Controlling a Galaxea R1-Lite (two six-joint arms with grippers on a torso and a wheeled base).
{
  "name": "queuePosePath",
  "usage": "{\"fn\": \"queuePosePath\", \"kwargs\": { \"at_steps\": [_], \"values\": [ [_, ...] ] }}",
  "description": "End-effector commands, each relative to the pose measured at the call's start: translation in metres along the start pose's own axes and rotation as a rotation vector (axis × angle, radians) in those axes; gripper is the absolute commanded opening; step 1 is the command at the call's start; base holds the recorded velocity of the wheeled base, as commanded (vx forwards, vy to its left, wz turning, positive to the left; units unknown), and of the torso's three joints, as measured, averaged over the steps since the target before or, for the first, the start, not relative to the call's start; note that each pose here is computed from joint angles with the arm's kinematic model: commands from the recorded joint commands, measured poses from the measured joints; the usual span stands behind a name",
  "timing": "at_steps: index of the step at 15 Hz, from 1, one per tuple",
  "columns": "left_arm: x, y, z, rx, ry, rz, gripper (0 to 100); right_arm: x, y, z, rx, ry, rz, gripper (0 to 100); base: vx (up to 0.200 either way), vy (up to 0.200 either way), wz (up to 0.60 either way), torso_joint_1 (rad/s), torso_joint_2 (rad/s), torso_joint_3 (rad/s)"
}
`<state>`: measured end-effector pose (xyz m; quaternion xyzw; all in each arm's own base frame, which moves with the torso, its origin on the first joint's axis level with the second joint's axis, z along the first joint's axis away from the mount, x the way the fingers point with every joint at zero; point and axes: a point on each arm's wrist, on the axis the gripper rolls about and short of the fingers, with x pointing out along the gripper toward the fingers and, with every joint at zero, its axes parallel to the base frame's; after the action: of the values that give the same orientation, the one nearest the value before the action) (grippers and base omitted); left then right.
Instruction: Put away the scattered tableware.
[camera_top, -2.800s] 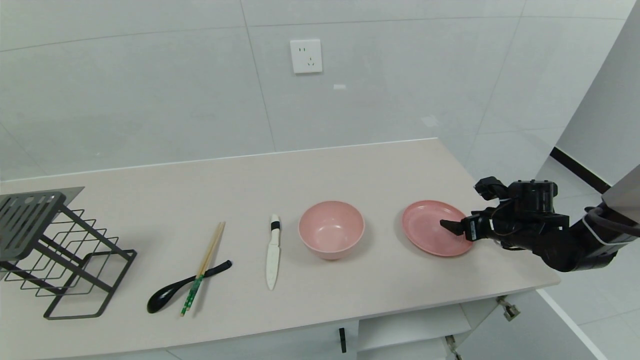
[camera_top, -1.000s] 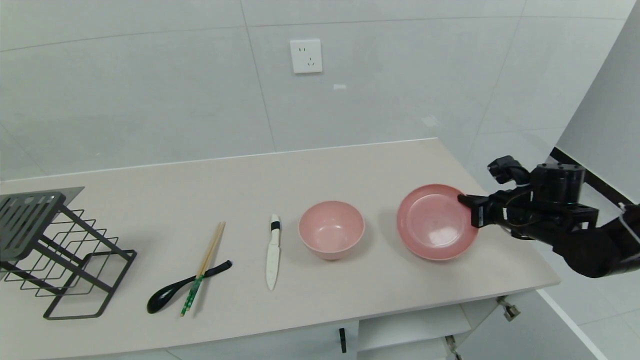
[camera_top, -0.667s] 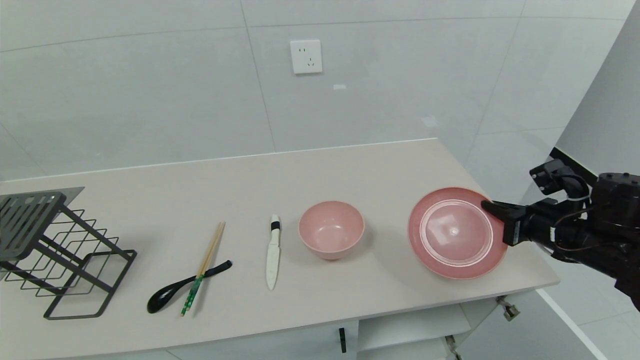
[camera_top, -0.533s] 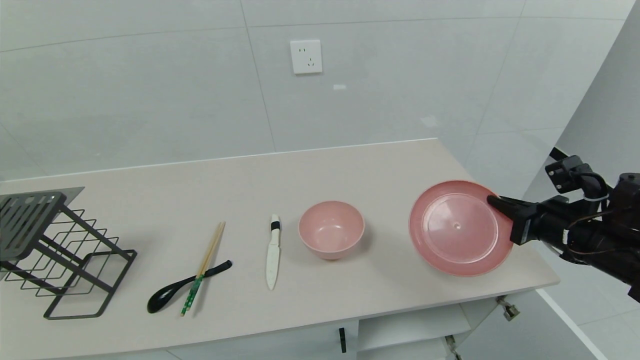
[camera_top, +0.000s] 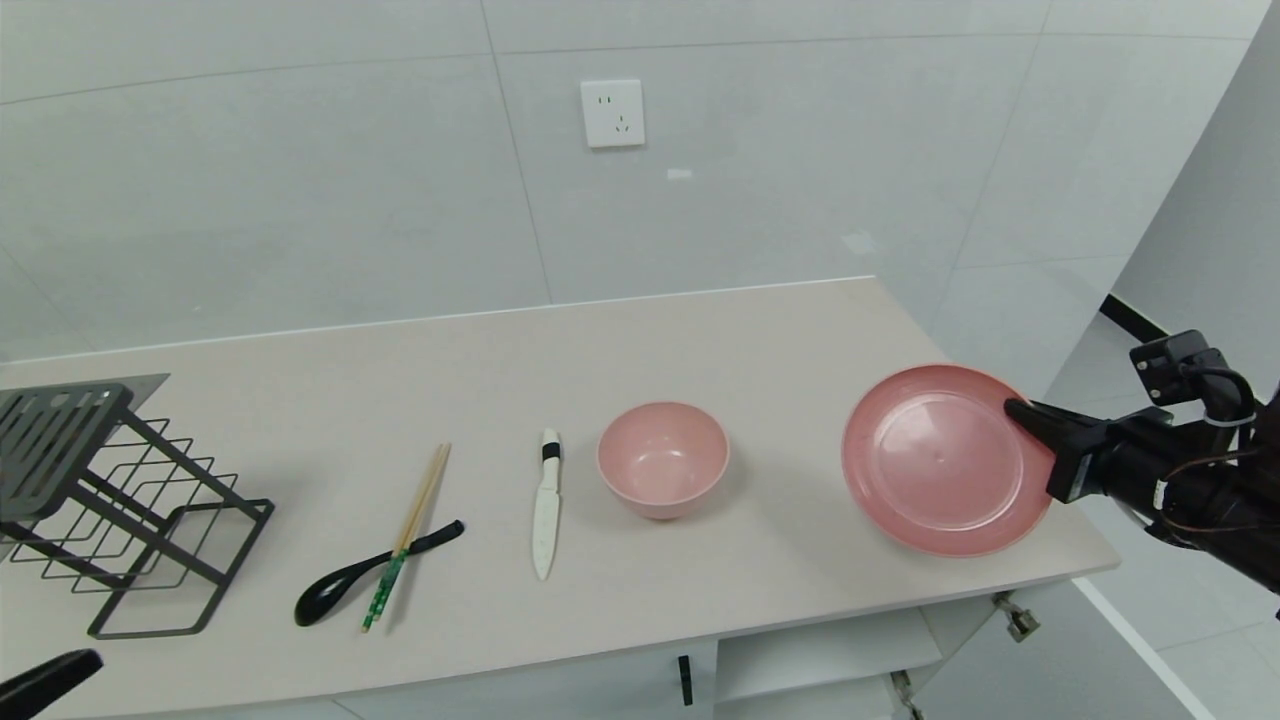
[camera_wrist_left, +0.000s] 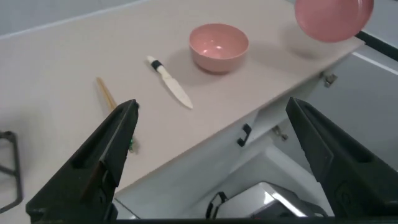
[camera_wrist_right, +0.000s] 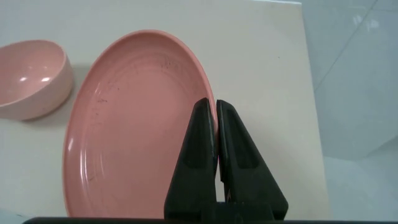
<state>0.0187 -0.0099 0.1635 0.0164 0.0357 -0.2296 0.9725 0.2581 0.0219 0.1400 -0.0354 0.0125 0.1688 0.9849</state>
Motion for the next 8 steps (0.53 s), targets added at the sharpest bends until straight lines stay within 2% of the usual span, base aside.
{"fn": "queuePosePath", "kwargs": {
  "at_steps": [1, 3, 4, 5, 8],
  "values": [
    [0.055, 0.019, 0.014, -0.054, 0.146, -0.067, 100, -0.01, -0.008, -0.003, 0.003, 0.01, -0.038, 0, 0.0, 0.0, 0.0, 0.0, 0.0, 0.0],
    [0.073, 0.025, 0.012, -0.015, 0.127, -0.07, 100, -0.013, -0.004, 0.005, -0.006, -0.02, -0.03, 0, 0.0, 0.0, 0.0, 0.0, 0.0, 0.0],
    [0.075, 0.025, 0.011, -0.008, 0.127, -0.071, 100, -0.013, -0.004, 0.005, -0.007, -0.023, -0.03, 0, 0.0, 0.0, 0.0, 0.0, 0.0, 0.0],
    [0.079, 0.027, 0.012, 0.017, 0.11, -0.074, 100, -0.017, -0.005, 0.012, -0.015, -0.047, -0.037, 0, 0.0, 0.0, 0.0, 0.0, 0.0, 0.0],
    [0.09, 0.024, 0.015, 0.014, 0.129, -0.15, 100, -0.033, -0.001, 0.02, -0.024, -0.079, -0.042, 0, 0.0, 0.0, 0.0, 0.0, 0.0, 0.0]
  ]
}}
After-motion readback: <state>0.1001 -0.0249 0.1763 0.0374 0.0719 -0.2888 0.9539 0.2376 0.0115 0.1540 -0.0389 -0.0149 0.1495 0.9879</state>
